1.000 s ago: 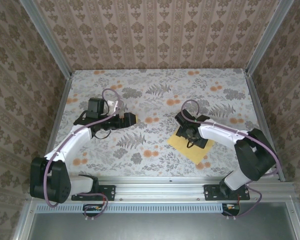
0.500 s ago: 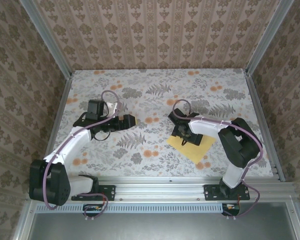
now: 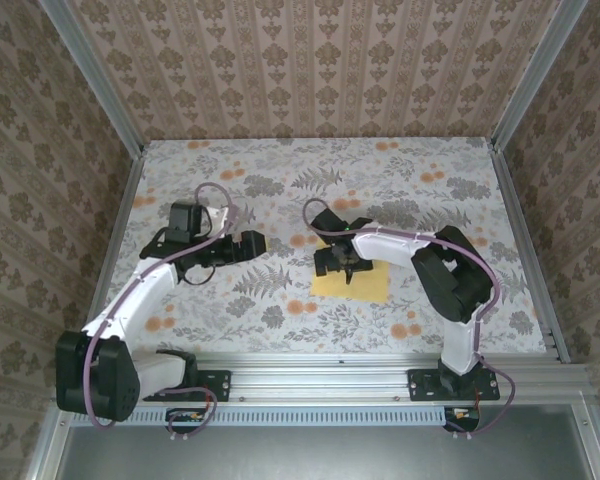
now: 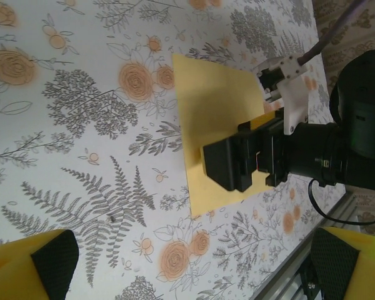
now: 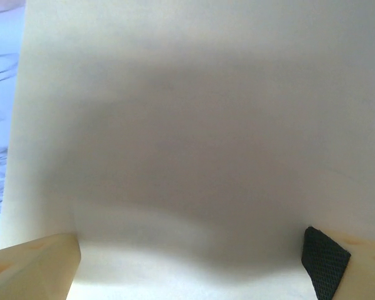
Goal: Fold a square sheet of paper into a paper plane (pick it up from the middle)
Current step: Rotate the square sheet of paper at the center of the table.
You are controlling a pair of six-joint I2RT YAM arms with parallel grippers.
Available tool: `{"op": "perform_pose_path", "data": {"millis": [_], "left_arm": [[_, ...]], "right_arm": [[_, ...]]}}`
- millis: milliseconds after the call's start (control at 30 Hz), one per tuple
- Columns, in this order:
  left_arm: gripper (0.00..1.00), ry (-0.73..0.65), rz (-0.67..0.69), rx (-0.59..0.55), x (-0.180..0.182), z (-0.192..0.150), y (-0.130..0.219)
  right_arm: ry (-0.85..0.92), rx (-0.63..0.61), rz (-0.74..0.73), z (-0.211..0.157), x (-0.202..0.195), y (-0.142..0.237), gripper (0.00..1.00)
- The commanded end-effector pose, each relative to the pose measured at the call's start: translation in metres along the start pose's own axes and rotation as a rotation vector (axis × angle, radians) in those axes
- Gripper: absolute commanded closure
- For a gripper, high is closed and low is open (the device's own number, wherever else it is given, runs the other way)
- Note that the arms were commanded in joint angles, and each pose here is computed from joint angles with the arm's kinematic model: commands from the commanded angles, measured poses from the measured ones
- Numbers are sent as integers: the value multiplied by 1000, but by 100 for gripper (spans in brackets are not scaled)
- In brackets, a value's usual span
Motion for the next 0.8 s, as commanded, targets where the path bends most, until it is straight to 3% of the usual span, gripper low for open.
{"op": "perform_pose_path", "data": {"millis": [0, 133, 333, 567, 767], "left_arm": [[0, 6, 39, -12, 8, -7, 7], [0, 26, 43, -32, 12, -10, 11], [0, 39, 39, -43, 12, -11, 14], [0, 44, 37, -47, 13, -9, 12], [0, 62, 32, -49, 16, -6, 6]], "right_arm": [[277, 120, 112, -20, 17, -17, 5], [353, 96, 123, -13, 18, -12, 6], [335, 6, 103, 8, 16, 17, 6], [52, -21, 21, 2, -11, 50, 5], [-44, -76, 51, 7, -16, 42, 5]]}}
Point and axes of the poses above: each hand's point on the last joint's axis, 136 mm out from that joint toward the fingers, its own y axis back along the fingers, its own x axis along the line the jaws close on, z = x × y, the point moved 7 cm from there along y, back along the fingers, and after that the axes turned 15 degrees about y, right-handed, at the moved point
